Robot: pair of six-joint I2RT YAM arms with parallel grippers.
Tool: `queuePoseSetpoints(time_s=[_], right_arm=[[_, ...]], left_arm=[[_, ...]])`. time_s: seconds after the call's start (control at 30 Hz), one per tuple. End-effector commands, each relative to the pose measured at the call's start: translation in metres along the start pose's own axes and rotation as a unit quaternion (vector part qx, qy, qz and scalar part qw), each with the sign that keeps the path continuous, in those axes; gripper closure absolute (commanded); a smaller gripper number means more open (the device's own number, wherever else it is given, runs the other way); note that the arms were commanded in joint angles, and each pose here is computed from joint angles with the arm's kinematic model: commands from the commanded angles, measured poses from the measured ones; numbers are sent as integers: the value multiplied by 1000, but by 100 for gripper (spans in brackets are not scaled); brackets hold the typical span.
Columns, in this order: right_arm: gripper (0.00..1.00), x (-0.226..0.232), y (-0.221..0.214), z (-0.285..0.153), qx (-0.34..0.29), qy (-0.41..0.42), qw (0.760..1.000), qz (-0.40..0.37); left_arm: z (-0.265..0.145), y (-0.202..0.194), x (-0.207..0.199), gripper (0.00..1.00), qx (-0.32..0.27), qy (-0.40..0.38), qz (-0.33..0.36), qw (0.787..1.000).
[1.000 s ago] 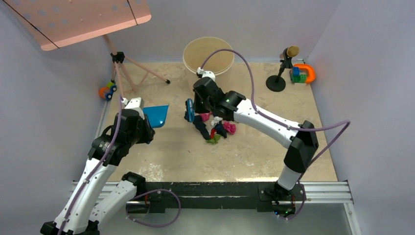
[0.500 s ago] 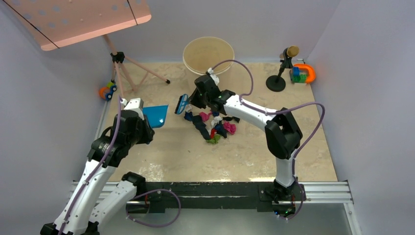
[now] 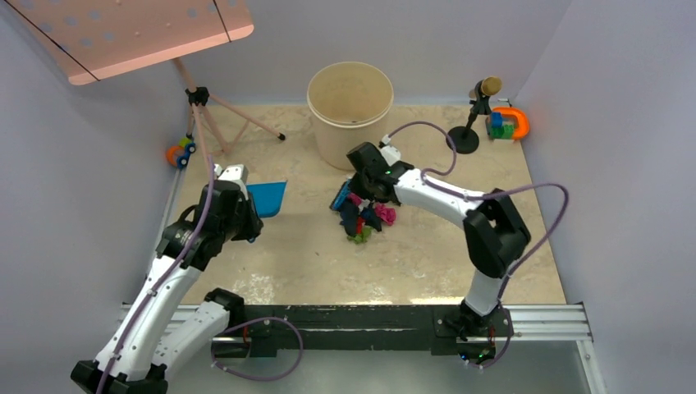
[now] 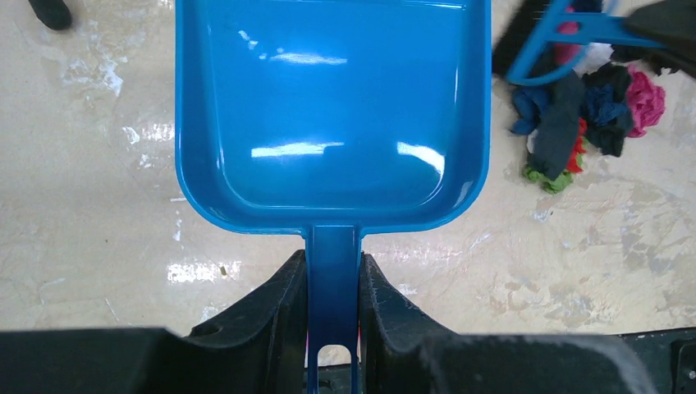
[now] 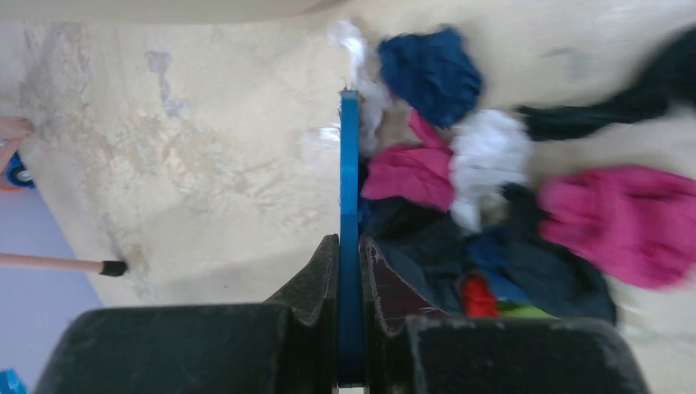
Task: Sweep away the paper scraps from the table
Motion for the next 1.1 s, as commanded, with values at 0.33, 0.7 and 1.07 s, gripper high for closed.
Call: queuePoseSetpoints(time_s=[0.33,0.7,1.07], right_arm=[[100,-81,77,-125,-152,-99,958,-222],[100,-126,97,-132,-141,-173,840,-494],[100,-122,72,-61,8,-149,776,-613]], left_arm=[[25,-31,-25,100,81,1,65,995],[36,-133,-62,100,177,-9,196,964],[60,-170,-87,100,199,-71,267,940]])
Point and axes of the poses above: each gripper's point midway between its finger pads, its own z axis out along the fingers, its own x axis along the line the jaws close on, y = z × x, the point moved 2 cm from there along -z, back along the fingers, and after that the axes turned 9 degrees about -z, right-handed, at the moved point
